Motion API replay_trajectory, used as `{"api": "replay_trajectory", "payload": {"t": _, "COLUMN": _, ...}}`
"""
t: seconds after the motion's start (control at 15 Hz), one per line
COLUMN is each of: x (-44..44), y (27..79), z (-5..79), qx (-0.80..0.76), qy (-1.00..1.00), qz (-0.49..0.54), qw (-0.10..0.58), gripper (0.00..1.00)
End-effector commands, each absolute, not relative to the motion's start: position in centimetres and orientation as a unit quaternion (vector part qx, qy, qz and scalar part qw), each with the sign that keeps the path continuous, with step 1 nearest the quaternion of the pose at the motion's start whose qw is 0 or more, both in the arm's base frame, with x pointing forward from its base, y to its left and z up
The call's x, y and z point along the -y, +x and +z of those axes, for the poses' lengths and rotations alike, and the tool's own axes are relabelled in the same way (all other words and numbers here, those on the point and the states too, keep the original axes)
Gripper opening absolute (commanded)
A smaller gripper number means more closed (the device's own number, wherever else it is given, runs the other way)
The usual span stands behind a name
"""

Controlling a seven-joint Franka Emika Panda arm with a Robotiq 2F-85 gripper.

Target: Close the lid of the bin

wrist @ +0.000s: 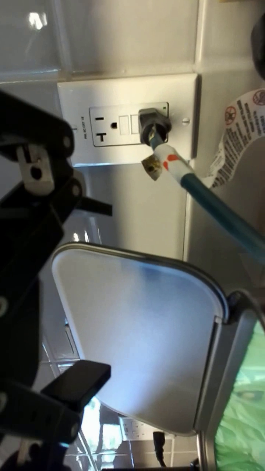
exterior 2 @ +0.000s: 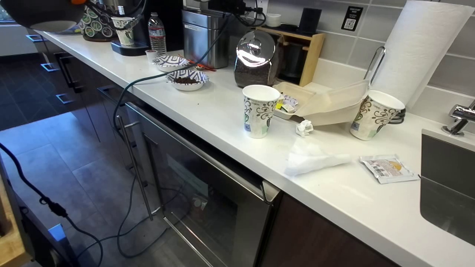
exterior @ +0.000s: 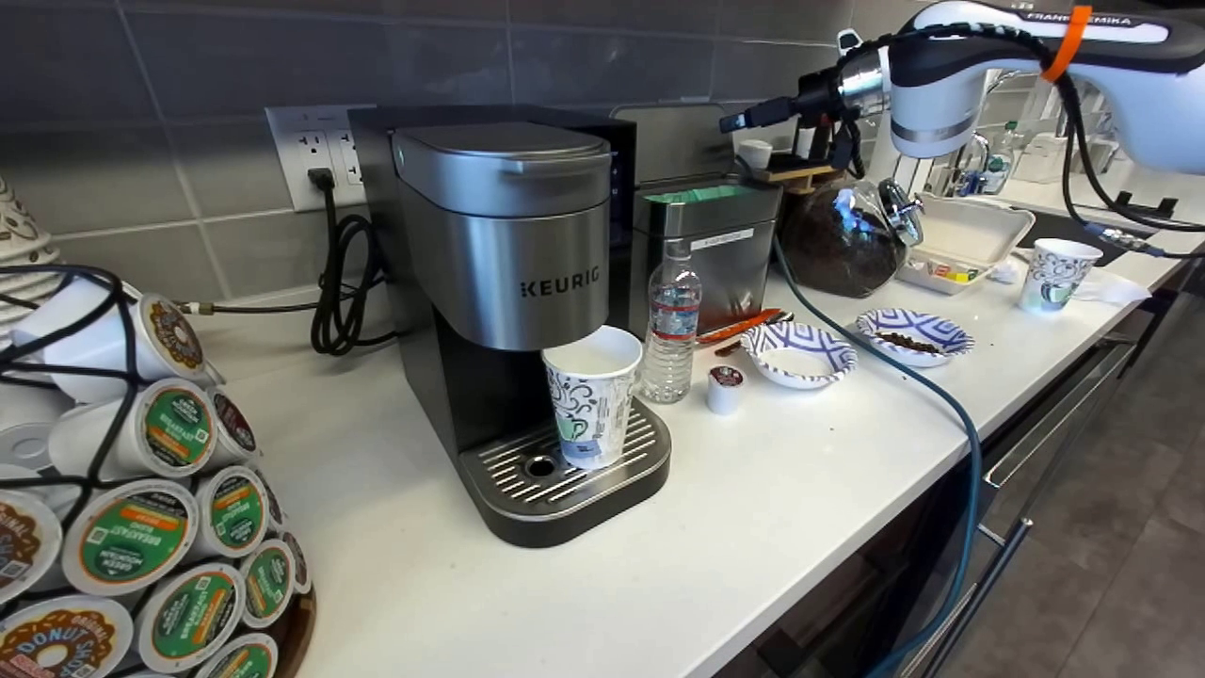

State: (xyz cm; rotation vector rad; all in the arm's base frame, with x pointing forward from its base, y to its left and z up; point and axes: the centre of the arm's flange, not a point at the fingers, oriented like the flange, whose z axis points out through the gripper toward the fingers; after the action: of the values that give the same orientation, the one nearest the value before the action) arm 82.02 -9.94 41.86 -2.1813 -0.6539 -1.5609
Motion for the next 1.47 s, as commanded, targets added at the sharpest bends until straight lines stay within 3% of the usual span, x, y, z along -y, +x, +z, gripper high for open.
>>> {"api": "replay_trajectory", "payload": {"t": 0.0, "x": 9.0, "y": 86.4, "z": 40.7, "qx": 0.245, "qy": -0.778, "qz": -0.545, "qw": 0.193, "gripper": 1.00}}
{"api": "replay_trajectory", "payload": {"t": 0.8, "x": 8.6, "y": 83.1, "z": 43.3, "qx": 0.270, "qy": -0.773, "qz": -0.467, "qw": 0.333, "gripper": 1.00}}
{"api": "replay_trajectory", "payload": {"t": 1.4, "x": 11.6, "y": 79.4, "z": 42.3, "qx": 0.175, "qy": -0.858, "qz": -0.370, "qw": 0.311, "gripper": 1.00}}
